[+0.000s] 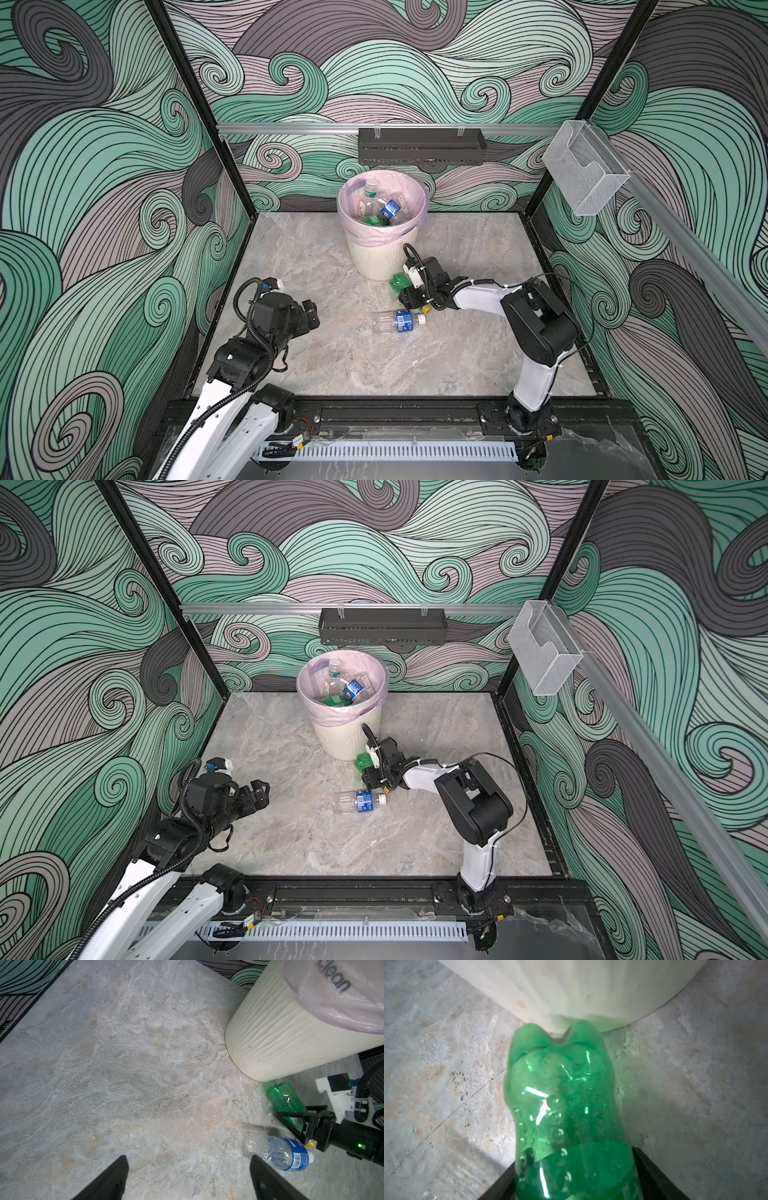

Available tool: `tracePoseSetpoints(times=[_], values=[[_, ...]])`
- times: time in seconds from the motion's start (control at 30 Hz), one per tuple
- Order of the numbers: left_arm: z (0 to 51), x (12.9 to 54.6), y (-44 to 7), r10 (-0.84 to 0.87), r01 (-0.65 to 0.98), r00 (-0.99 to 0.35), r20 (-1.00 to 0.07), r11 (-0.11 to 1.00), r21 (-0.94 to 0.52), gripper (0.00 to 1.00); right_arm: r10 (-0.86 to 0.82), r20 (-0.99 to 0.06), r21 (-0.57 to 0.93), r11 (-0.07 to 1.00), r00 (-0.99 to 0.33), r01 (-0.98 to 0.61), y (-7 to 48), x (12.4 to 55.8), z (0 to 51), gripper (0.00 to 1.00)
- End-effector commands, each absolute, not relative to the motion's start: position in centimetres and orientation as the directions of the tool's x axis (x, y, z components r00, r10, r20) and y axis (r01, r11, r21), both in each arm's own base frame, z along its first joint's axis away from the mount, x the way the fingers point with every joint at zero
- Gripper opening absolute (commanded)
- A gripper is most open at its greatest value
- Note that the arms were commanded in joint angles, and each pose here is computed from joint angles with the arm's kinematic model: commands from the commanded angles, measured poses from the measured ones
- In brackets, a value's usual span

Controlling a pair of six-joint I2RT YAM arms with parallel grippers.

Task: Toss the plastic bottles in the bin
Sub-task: 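Lift the green soda bottle with the right gripper over the bin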

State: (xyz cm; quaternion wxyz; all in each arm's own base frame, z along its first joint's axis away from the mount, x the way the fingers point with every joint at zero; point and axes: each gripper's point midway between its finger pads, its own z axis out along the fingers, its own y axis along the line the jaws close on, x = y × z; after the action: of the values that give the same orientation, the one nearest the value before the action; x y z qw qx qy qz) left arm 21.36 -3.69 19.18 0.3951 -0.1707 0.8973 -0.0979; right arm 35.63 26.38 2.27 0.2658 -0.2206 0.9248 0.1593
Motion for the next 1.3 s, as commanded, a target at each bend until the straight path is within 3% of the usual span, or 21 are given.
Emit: tracePoseSetpoints(times=[0.0, 0.57, 0.8, 0.9, 1.03, 1.17, 1.2, 1.27], values=[[19.6, 21.2, -3.0, -0.395, -0.257, -0.612, -0.685, 0.918, -0.301, 0.93, -0.286, -0.589, 0.142, 0.884, -0.756, -0.445, 24.7, 36.3, 2.6, 0.66], [18.7, 22.3, -4.0, -0.387, -0.227, -0.626, -0.678, 0.921, -0.316, 0.93, -0.233, -0.626, 0.134, 0.908, -0.744, -0.397, 17.5, 30.7, 10.0, 0.59], [18.0, 22.0, -2.3, -0.401, -0.314, -0.618, -0.677, 0.914, -0.255, 0.95, -0.206, -0.666, 0.202, 0.875, -0.717, -0.44, 17.5, 28.0, 15.7, 0.6], [17.8, 21.4, -1.8, -0.394, -0.33, -0.63, -0.669, 0.916, -0.229, 0.95, -0.173, -0.726, 0.235, 0.848, -0.665, -0.476, 18.3, 27.9, 20.6, 0.6], [17.8, 21.4, -2.3, -0.401, -0.316, -0.634, -0.661, 0.915, -0.252, 0.95, -0.189, -0.807, 0.233, 0.769, -0.56, -0.595, 21.6, 30.6, 28.3, 0.64], [18.5, 21.6, -2.7, -0.378, -0.284, -0.641, -0.668, 0.925, -0.251, 0.95, -0.104, -0.903, 0.219, 0.723, -0.416, -0.656, 25.8, 37.1, 37.4, 0.62], [18.6, 21.5, -2.4, -0.361, -0.282, -0.645, -0.673, 0.932, -0.229, 0.95, -0.07, -0.921, 0.211, 0.735, -0.382, -0.644, 26.7, 39.5, 39.3, 0.64], [18.7, 21.0, -1.6, -0.352, -0.311, -0.651, -0.673, 0.932, -0.188, 0.95, -0.039, -0.933, 0.195, 0.78, -0.358, -0.594, 27.7, 44.2, 40.9, 0.78]])
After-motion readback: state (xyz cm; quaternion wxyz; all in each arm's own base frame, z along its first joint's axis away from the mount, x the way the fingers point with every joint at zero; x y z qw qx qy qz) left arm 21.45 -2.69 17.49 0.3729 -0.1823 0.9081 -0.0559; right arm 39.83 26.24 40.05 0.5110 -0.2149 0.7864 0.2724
